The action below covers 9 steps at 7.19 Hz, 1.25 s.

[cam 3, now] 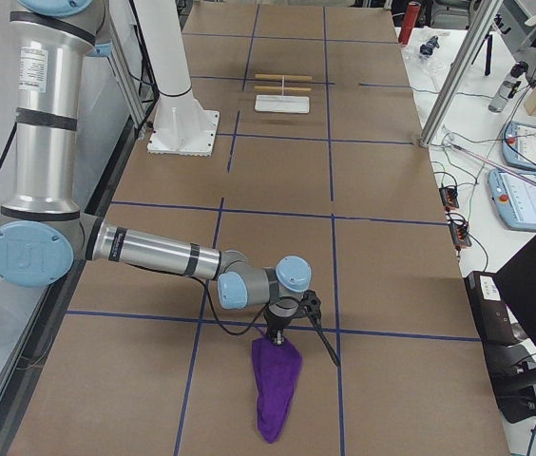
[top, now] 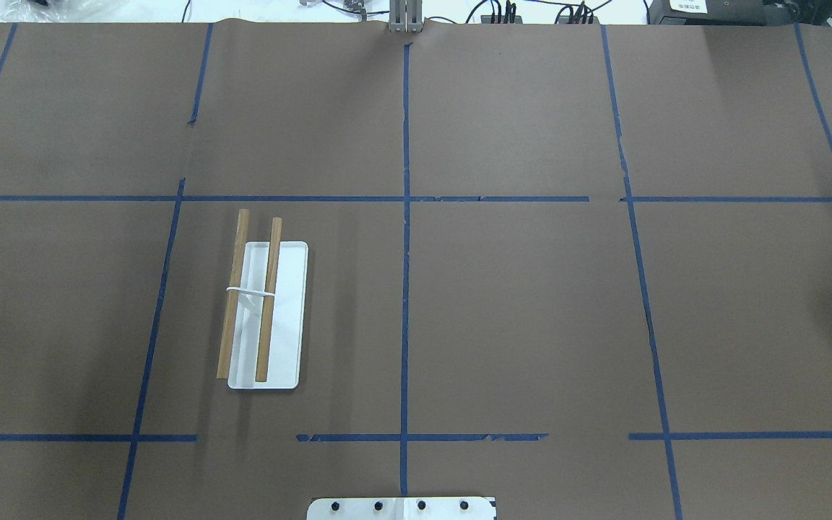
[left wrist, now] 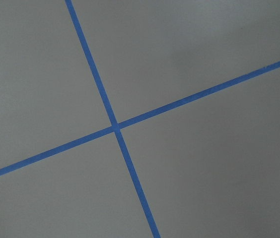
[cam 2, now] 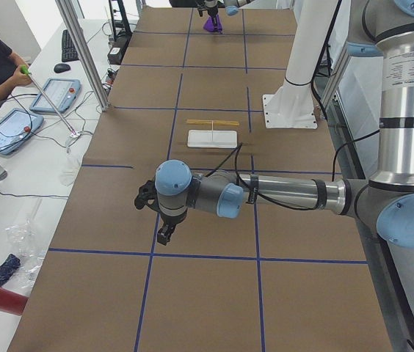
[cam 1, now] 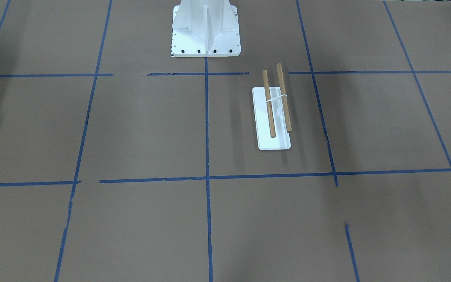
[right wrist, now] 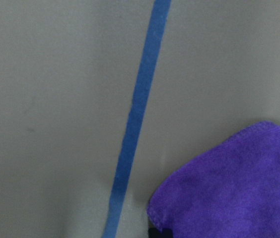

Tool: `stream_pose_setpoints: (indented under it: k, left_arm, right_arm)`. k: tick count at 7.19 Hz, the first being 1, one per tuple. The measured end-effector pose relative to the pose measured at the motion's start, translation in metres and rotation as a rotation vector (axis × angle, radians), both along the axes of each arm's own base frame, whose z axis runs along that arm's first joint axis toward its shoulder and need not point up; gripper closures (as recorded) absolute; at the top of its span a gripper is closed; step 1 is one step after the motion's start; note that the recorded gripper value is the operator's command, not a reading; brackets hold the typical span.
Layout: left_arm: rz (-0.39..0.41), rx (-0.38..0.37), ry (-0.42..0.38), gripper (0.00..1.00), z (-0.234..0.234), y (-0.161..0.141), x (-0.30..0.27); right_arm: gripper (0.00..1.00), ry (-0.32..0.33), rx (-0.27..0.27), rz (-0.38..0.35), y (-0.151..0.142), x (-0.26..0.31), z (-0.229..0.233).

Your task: Hang towel on rack

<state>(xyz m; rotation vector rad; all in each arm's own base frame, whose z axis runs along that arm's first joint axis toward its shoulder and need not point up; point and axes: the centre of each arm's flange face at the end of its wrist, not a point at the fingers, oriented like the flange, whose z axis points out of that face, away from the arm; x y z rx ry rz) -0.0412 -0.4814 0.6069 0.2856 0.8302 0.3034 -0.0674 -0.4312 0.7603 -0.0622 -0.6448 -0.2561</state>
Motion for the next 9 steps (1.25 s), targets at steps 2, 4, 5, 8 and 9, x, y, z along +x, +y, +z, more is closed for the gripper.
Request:
stream_pose_setpoints:
  k: [2, 4, 5, 8, 9]
  left_arm:
    - [-0.010, 0.007, 0.011, 0.00, -0.008, -0.001, 0.001]
    - [-0.062, 0.047, 0.044, 0.00, -0.028, -0.007, 0.011]
    - [-0.084, 0.068, 0.078, 0.00, -0.042, -0.010, 0.028]
    - [-0.125, 0.061, 0.252, 0.00, -0.122, -0.012, 0.109]
    - [-0.141, -0.007, 0.327, 0.00, -0.167, -0.021, 0.148]
  right_arm:
    - [1.00, -0.035, 0.074, 0.034, -0.016, 0.008, -0.058]
    - [1.00, -0.057, 0.136, 0.086, -0.023, 0.022, -0.176]
    - [1.00, -0.087, 0.152, 0.119, -0.016, 0.023, -0.242]
    - [1.00, -0.299, 0.137, 0.234, -0.009, 0.005, -0.397]
    - [1.00, -0.372, 0.092, 0.285, -0.014, -0.015, -0.448]
